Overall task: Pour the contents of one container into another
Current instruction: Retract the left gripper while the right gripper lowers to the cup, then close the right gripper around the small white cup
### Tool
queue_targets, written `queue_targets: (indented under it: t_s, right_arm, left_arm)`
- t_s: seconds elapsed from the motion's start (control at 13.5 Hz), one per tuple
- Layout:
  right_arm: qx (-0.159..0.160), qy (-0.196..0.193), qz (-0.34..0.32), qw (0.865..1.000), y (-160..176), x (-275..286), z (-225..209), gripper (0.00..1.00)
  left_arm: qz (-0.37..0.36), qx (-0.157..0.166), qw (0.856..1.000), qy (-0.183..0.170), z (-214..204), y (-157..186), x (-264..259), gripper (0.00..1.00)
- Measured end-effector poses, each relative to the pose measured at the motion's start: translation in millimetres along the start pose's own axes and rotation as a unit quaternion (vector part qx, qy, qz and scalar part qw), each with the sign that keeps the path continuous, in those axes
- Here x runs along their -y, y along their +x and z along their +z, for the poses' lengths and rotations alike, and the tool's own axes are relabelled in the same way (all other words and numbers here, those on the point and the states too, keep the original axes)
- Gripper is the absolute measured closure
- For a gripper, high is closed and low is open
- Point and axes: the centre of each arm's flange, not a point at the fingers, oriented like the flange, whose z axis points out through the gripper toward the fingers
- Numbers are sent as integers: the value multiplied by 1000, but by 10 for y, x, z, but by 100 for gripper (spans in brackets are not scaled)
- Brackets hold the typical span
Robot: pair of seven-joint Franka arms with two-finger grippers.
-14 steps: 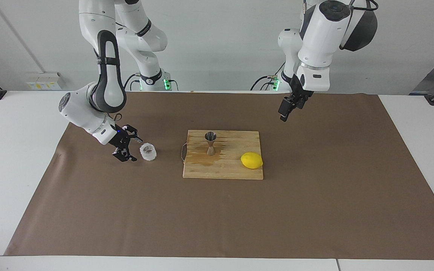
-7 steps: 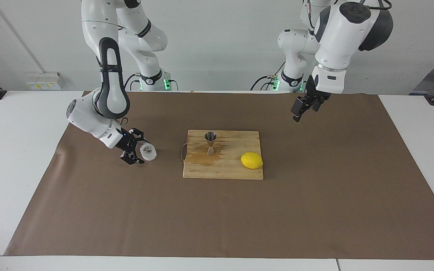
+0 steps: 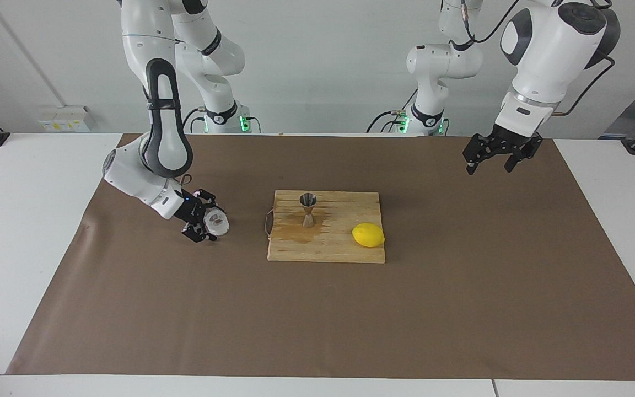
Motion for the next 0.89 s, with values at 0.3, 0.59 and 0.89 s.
queue_targets:
  t_s: [0.3,0.59,0.89]
  right_arm:
    - [0,0,0,1000,0,0,0,0]
    - [0,-5,-2,1000,17,-29,-34,30]
    - [0,-6,-3,1000,31,-32,-51,48]
  left_arm:
    - [58,-1,998,0,-137,-16,46,0]
    - [62,2,998,0,-448,-60,41,0]
    - [63,7,998,0,-421,-68,29,0]
